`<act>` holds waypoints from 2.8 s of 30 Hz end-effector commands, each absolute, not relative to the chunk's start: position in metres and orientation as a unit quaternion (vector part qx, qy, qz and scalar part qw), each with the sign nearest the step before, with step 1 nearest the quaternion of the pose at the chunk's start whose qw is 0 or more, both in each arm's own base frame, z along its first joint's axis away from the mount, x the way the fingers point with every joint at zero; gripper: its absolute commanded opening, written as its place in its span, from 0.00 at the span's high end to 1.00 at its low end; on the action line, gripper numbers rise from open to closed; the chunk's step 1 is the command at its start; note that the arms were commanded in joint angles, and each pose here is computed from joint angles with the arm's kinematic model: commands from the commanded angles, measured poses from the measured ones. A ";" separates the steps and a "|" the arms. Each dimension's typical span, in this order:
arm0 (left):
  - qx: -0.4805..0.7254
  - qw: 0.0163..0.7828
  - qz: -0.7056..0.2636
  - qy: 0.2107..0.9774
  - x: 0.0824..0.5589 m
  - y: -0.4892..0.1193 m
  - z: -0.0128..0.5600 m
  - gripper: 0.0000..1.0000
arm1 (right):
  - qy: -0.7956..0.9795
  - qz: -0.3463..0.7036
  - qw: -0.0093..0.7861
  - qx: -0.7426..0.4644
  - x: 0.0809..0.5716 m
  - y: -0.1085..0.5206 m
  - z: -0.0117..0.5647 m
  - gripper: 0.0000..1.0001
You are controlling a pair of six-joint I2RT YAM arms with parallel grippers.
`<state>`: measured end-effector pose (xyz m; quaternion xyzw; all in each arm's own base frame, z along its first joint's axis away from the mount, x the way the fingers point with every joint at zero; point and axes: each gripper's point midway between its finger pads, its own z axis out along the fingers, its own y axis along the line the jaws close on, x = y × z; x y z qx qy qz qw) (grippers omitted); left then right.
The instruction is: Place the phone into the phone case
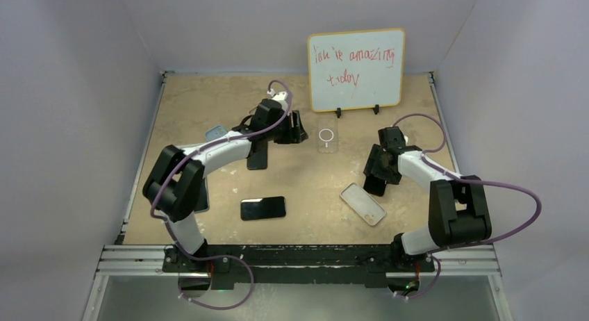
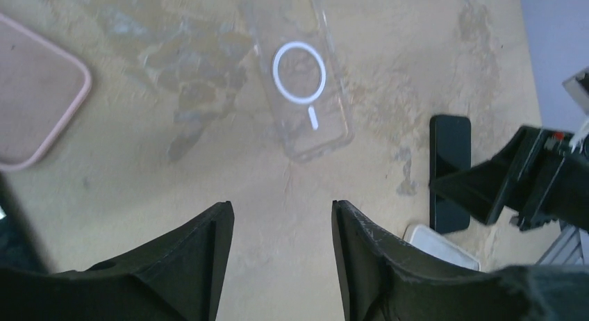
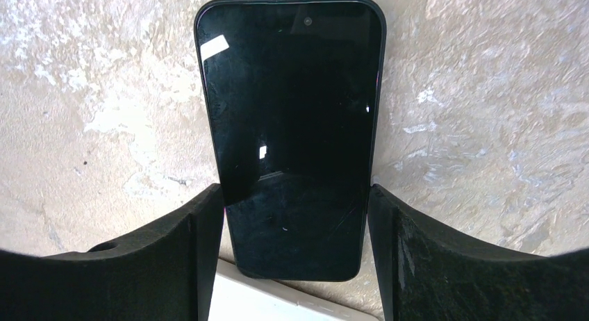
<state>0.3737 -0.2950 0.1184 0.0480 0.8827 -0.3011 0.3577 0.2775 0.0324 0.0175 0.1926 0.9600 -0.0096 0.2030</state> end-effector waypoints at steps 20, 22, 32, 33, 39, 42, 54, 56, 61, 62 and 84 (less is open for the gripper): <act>-0.007 0.396 -0.283 0.873 0.446 -0.364 0.074 0.61 | 0.956 0.027 0.219 0.191 0.281 0.044 0.029 0.39; -0.006 0.393 -0.279 0.876 0.447 -0.367 0.068 0.61 | 0.955 0.027 0.222 0.193 0.281 0.043 0.031 0.39; 0.005 0.372 -0.257 0.892 0.443 -0.371 0.037 0.61 | 0.951 0.027 0.235 0.197 0.283 0.042 0.038 0.39; 0.006 0.371 -0.256 0.893 0.442 -0.372 0.035 0.61 | 0.950 0.026 0.239 0.198 0.284 0.041 0.040 0.39; 0.039 0.345 -0.220 0.912 0.434 -0.369 0.018 0.68 | 0.944 0.035 0.256 0.203 0.288 0.042 0.051 0.40; 0.046 0.330 -0.199 0.922 0.424 -0.360 0.015 0.80 | 0.945 0.037 0.256 0.201 0.286 0.043 0.052 0.41; 0.069 0.308 -0.178 0.932 0.355 -0.306 0.036 1.00 | 0.944 0.097 0.246 0.195 0.271 0.063 0.053 0.44; 0.063 0.302 -0.180 0.934 0.340 -0.301 0.036 1.00 | 0.943 0.115 0.247 0.193 0.269 0.069 0.056 0.44; 0.042 0.282 -0.173 0.943 0.309 -0.289 0.032 1.00 | 0.936 0.159 0.251 0.191 0.264 0.086 0.069 0.46; 0.043 0.278 -0.176 0.943 0.301 -0.290 0.033 1.00 | 0.933 0.168 0.255 0.189 0.263 0.090 0.072 0.46; 0.041 0.308 -0.430 0.848 0.276 -0.269 0.174 0.13 | 0.912 0.280 0.259 0.150 0.242 0.170 0.127 0.46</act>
